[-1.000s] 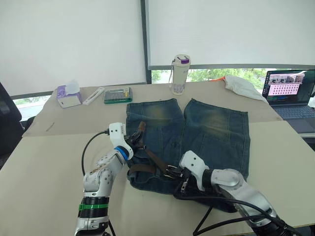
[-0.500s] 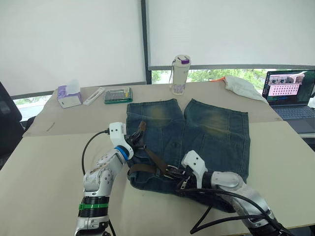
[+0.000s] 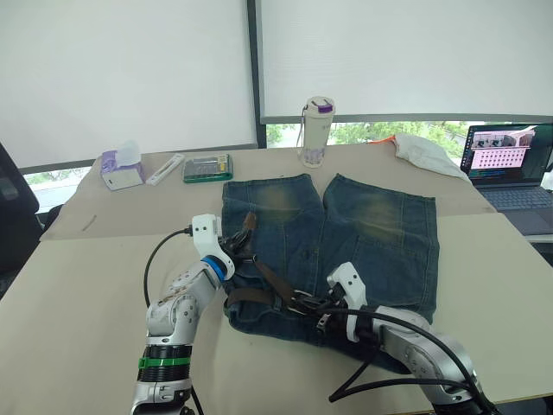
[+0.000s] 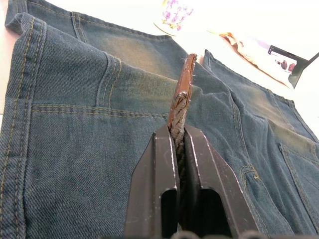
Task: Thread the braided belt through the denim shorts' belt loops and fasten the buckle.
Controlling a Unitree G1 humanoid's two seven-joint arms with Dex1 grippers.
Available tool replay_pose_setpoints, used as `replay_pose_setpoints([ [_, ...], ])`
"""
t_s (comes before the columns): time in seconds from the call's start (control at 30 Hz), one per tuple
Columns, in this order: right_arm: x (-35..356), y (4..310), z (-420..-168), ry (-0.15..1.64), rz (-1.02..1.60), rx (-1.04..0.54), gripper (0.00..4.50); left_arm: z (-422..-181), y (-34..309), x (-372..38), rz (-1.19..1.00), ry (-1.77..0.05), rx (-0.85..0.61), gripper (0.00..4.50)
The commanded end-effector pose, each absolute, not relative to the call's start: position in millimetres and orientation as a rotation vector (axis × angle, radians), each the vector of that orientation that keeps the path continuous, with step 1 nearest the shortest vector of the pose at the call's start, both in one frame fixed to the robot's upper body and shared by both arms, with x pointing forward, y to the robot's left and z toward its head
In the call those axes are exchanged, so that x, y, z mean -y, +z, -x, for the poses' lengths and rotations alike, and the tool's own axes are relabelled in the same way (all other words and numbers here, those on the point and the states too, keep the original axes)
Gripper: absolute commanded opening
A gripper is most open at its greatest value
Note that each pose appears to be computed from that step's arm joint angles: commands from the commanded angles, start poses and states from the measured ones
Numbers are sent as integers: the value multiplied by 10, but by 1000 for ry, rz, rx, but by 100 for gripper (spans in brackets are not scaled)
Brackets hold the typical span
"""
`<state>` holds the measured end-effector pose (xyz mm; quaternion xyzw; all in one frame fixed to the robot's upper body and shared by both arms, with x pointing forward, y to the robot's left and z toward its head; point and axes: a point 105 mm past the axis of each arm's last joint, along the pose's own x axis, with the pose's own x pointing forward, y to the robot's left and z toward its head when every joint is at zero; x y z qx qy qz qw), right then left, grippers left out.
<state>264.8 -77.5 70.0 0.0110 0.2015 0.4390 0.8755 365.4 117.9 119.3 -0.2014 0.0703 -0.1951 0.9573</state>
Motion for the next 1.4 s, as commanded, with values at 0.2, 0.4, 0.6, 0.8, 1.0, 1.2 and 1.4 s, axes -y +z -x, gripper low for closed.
replay_pose_setpoints([
  [0.2,952,338,-2622,771,-61,-625,3,-3683,1510,-1253,381,-412,-28,0],
  [0.4,1019,179,-2548,819,248,-646,3,-3703,1624,-1178,392,-443,-7,0],
  [0.6,996,93,-2537,889,381,-645,3,-3721,1685,-1121,403,-464,-3,0],
  [0.8,1005,120,-2590,855,319,-639,3,-3715,1718,-1118,395,-477,4,0],
  [1.0,997,173,-2576,834,199,-636,3,-3680,1870,-1005,386,-582,33,0],
  [1.2,844,676,-2530,969,211,-323,3,-3687,1730,-986,352,-581,-23,0],
  [1.4,879,857,-2454,1011,375,-193,3,-3683,1663,-984,332,-583,-45,0],
])
